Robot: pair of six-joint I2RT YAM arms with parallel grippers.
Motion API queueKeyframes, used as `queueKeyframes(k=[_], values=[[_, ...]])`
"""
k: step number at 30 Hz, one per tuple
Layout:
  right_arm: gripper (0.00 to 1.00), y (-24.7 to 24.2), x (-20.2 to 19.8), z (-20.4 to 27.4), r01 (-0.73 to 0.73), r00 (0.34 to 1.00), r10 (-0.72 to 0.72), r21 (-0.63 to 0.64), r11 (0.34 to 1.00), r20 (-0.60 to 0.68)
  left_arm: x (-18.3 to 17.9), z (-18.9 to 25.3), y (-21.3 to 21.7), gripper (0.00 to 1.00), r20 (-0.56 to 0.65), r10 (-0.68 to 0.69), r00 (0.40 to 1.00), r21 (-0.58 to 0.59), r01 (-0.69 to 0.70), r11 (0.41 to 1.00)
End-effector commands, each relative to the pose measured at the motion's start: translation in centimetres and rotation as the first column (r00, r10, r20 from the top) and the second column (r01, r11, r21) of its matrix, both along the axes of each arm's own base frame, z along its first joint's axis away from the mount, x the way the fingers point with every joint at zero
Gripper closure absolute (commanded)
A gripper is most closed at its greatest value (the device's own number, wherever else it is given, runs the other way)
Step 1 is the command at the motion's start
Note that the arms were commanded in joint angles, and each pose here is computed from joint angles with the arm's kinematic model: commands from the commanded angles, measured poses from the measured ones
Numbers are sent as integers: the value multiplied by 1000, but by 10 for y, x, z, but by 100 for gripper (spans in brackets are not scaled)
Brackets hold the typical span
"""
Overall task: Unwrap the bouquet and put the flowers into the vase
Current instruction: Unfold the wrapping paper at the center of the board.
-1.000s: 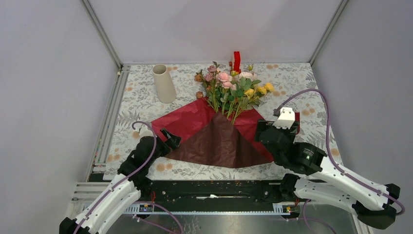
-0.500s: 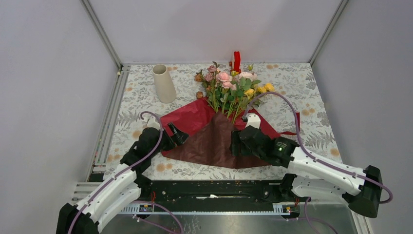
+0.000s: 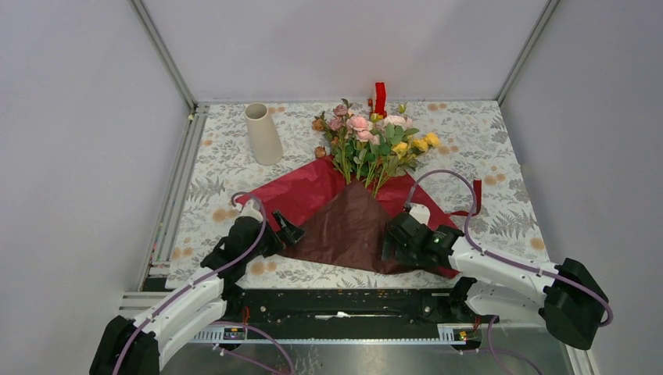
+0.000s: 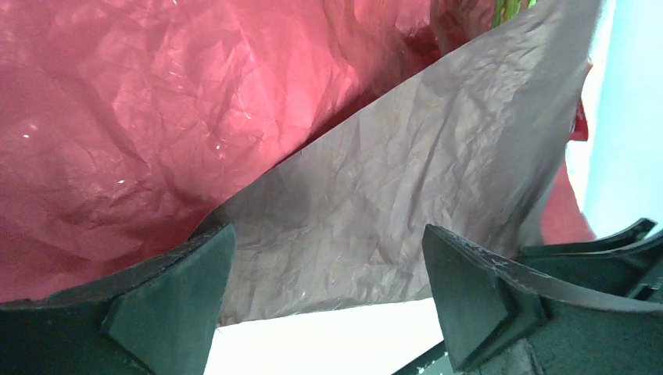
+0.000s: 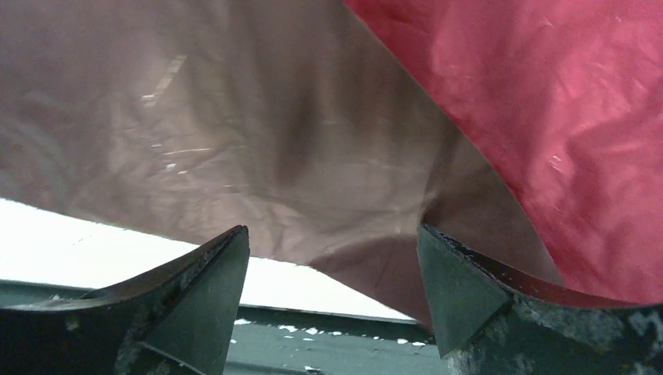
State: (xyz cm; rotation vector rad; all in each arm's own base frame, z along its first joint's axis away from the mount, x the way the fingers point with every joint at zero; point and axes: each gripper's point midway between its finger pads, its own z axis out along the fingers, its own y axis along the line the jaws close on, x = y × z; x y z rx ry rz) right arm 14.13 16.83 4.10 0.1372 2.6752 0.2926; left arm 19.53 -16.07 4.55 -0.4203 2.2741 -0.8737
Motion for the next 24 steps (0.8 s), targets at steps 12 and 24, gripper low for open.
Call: queueKeyframes(k=[12,24], values=[[10,-61,-15,-12,268,962,-272,-90,959,-29,6,8,25,1,43,122,992,-12,-122,992],[8,-95,-10,45,302,952,-289,-148,942,105,18,49,37,1,134,91,987,98,-104,990]])
